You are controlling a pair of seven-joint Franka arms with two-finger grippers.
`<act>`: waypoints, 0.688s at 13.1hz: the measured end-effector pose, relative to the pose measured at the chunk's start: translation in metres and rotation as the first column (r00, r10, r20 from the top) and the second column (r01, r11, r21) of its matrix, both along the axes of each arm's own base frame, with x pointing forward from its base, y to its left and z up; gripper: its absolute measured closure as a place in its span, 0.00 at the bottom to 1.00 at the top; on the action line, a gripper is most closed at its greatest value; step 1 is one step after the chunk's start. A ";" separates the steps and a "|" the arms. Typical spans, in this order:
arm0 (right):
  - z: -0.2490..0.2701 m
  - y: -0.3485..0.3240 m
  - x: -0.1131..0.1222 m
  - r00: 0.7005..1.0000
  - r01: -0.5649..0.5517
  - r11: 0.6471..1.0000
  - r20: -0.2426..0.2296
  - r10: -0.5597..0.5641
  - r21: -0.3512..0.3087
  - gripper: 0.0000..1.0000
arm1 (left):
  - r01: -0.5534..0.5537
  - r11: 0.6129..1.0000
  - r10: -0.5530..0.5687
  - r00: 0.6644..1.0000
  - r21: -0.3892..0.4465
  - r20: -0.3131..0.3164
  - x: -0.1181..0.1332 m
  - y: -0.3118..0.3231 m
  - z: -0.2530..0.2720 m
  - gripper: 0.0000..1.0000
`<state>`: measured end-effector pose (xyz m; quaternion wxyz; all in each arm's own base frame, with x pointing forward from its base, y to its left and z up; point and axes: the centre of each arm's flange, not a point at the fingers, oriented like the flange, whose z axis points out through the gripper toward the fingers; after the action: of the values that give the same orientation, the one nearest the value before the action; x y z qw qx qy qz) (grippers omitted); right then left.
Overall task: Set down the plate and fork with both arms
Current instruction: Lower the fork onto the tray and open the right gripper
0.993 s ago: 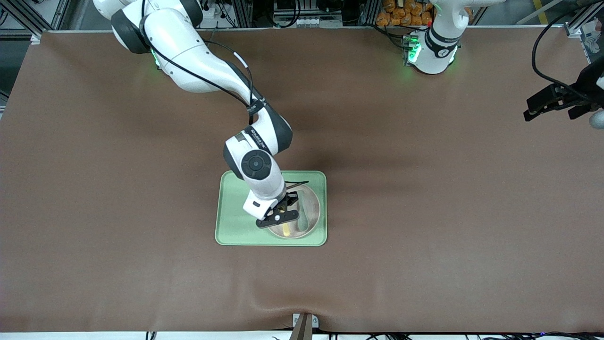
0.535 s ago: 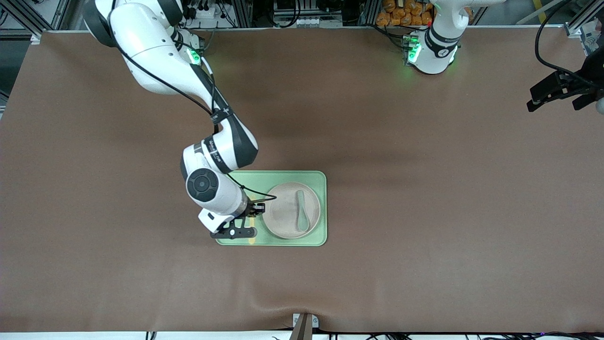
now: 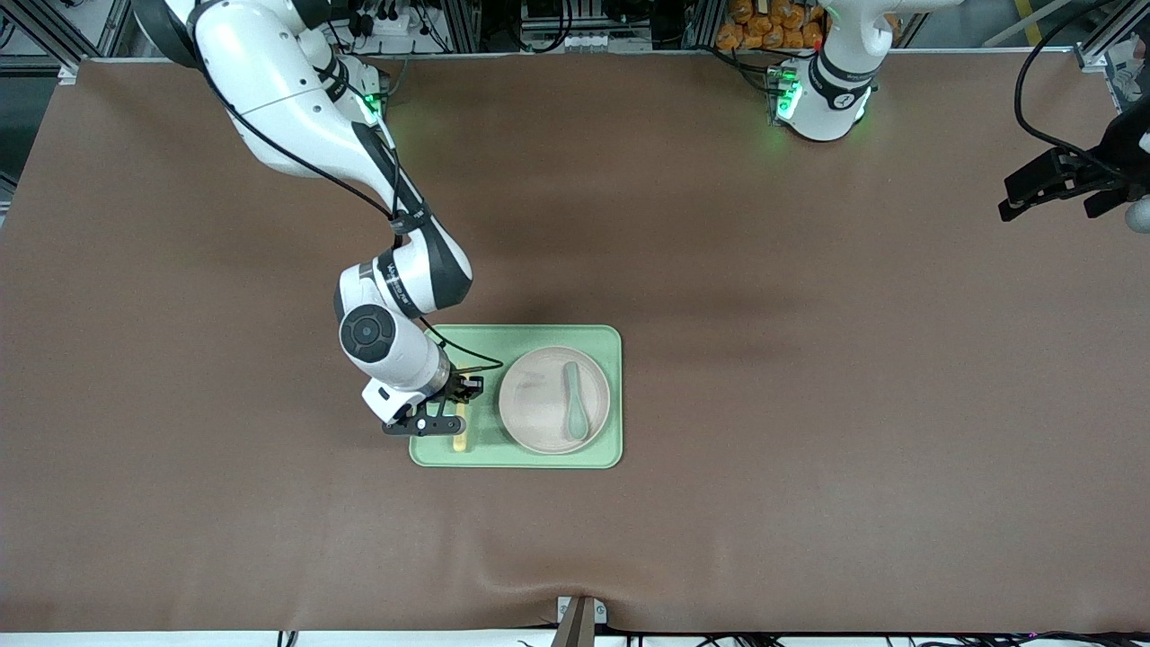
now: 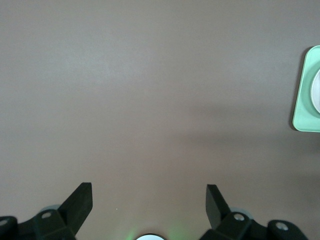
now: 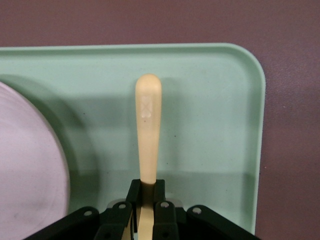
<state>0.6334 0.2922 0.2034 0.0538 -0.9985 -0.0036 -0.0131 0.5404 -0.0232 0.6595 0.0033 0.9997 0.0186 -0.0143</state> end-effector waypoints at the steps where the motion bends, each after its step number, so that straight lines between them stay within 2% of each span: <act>1: -0.004 -0.002 -0.002 1.000 0.001 1.000 0.000 -0.001 -0.001 0.86 | 0.000 1.000 0.000 1.000 0.000 0.000 0.000 0.000 0.000 0.00; 3: -0.007 -0.004 -0.005 1.000 0.001 1.000 -0.006 -0.001 -0.005 0.86 | 0.001 1.000 -0.001 1.000 0.000 0.000 0.000 -0.001 0.000 0.00; 6: -0.012 -0.007 -0.009 1.000 0.005 1.000 0.010 -0.005 -0.001 0.86 | 0.000 1.000 0.000 1.000 0.000 0.000 0.000 0.000 0.000 0.00; 7: -0.014 -0.008 -0.011 1.000 0.006 1.000 0.009 -0.006 -0.003 0.79 | 0.000 1.000 0.000 1.000 0.000 0.000 0.000 0.000 0.000 0.00; 9: -0.015 -0.008 -0.011 1.000 0.006 1.000 0.009 -0.006 -0.003 0.57 | 0.000 1.000 0.000 1.000 0.000 0.000 0.000 0.000 0.000 0.00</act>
<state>0.6220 0.2842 0.1887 0.0522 -0.9985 -0.0008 -0.0177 0.5405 -0.0229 0.6595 0.0033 0.9997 0.0188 -0.0143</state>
